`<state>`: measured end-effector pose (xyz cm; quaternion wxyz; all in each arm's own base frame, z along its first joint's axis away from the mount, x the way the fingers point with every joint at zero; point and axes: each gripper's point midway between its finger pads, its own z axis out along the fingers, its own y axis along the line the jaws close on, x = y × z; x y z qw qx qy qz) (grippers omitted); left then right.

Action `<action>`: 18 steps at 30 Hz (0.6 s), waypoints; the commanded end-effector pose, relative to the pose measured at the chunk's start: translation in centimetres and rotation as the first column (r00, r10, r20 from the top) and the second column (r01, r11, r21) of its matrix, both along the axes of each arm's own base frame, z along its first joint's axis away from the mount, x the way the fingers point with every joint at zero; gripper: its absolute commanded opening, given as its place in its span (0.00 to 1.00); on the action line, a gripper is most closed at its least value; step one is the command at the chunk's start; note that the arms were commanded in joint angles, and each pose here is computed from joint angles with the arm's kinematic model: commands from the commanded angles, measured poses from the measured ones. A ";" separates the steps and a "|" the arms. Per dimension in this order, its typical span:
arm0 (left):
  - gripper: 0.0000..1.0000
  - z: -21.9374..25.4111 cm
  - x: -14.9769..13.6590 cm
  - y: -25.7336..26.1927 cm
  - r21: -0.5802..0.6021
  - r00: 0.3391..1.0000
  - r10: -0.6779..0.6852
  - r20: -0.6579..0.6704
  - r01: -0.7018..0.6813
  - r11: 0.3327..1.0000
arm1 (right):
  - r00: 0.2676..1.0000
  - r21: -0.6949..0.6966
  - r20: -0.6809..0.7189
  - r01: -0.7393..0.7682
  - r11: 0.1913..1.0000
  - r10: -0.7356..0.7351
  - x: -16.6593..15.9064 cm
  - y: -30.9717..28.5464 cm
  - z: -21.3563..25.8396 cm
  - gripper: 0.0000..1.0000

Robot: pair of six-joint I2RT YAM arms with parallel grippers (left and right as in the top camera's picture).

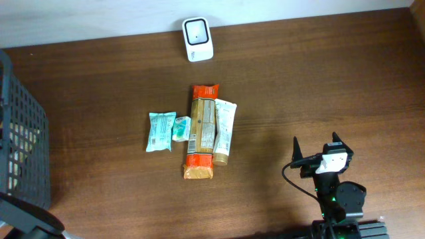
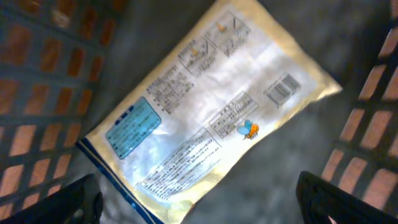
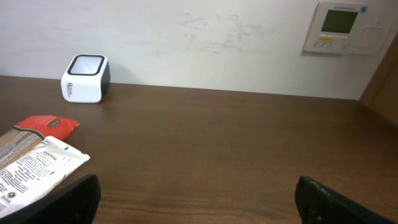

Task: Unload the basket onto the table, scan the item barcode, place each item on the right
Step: 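Grasp the large white bag with barcode from the basket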

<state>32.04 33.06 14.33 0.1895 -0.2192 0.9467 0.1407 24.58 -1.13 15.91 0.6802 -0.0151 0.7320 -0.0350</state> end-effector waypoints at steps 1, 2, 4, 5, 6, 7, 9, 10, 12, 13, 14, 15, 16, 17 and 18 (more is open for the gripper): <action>1.00 -3.5 0.7 0.6 0.011 0.996 -0.085 -0.038 0.086 0.996 | 1.000 0.005 -0.001 0.003 1.000 -0.003 0.0 -0.1 -0.2 0.99; 1.00 -4.3 0.9 0.8 0.012 0.992 -0.116 -0.056 0.117 0.993 | 1.000 0.005 -0.001 0.003 1.000 -0.003 0.0 -0.1 -0.2 0.99; 0.99 -5.7 0.9 0.8 0.000 0.983 -0.158 -0.090 0.159 0.987 | 1.000 0.005 -0.001 0.003 1.000 -0.003 0.0 -0.1 -0.2 0.99; 0.97 -6.7 0.8 0.7 -0.018 0.980 -0.166 -0.106 0.165 0.986 | 1.000 0.005 -0.001 0.003 1.000 -0.003 0.0 -0.1 -0.2 0.99; 0.96 -8.1 0.7 0.6 -0.042 0.978 -0.169 -0.124 0.165 0.985 | 1.000 0.005 -0.001 0.003 1.000 -0.003 0.0 -0.1 -0.2 0.99; 0.96 -9.0 0.6 0.5 -0.058 0.976 -0.173 -0.136 0.166 0.984 | 1.000 0.005 -0.001 0.003 1.000 -0.003 0.0 -0.1 -0.2 0.99; 0.96 -10.3 0.5 0.4 -0.081 0.973 -0.175 -0.151 0.165 0.983 | 1.000 0.005 -0.001 0.003 1.000 -0.003 0.0 -0.1 -0.2 0.99; 0.96 -10.5 0.5 0.4 -0.085 0.972 -0.176 -0.154 0.165 0.983 | 1.000 0.005 -0.001 0.003 1.000 -0.003 0.0 -0.1 -0.2 0.99; 0.93 -10.9 0.5 0.4 -0.087 0.967 -0.196 -0.164 0.184 0.979 | 1.000 0.005 -0.001 0.003 1.000 -0.003 0.0 -0.1 -0.2 0.98; 0.91 -10.9 0.5 0.4 -0.088 0.967 -0.196 -0.165 0.184 0.979 | 1.000 0.005 -0.001 0.003 1.000 -0.003 0.0 -0.1 -0.2 0.99; 0.91 -10.9 0.5 0.4 -0.088 0.967 -0.196 -0.165 0.184 0.979 | 1.000 0.005 -0.001 0.003 1.000 -0.003 0.0 -0.1 -0.2 0.99; 0.88 -10.9 0.5 0.4 -0.088 0.967 -0.196 -0.165 0.184 0.979 | 1.000 0.005 -0.001 0.003 1.000 -0.003 0.0 -0.1 -0.2 0.99; 0.80 -10.9 0.5 0.4 -0.088 0.967 -0.196 -0.164 0.184 0.979 | 1.000 0.005 -0.001 0.003 1.000 -0.003 0.0 -0.1 -0.2 0.99; 0.74 -10.9 0.5 0.4 -0.088 0.967 -0.196 -0.164 0.183 0.979 | 1.000 0.005 -0.001 0.003 1.000 -0.003 0.0 -0.1 -0.2 0.99; 0.66 -10.9 0.7 0.3 -0.090 0.968 -0.199 -0.155 0.187 0.978 | 1.000 0.005 -0.001 0.003 1.000 -0.003 0.0 -0.1 -0.2 0.99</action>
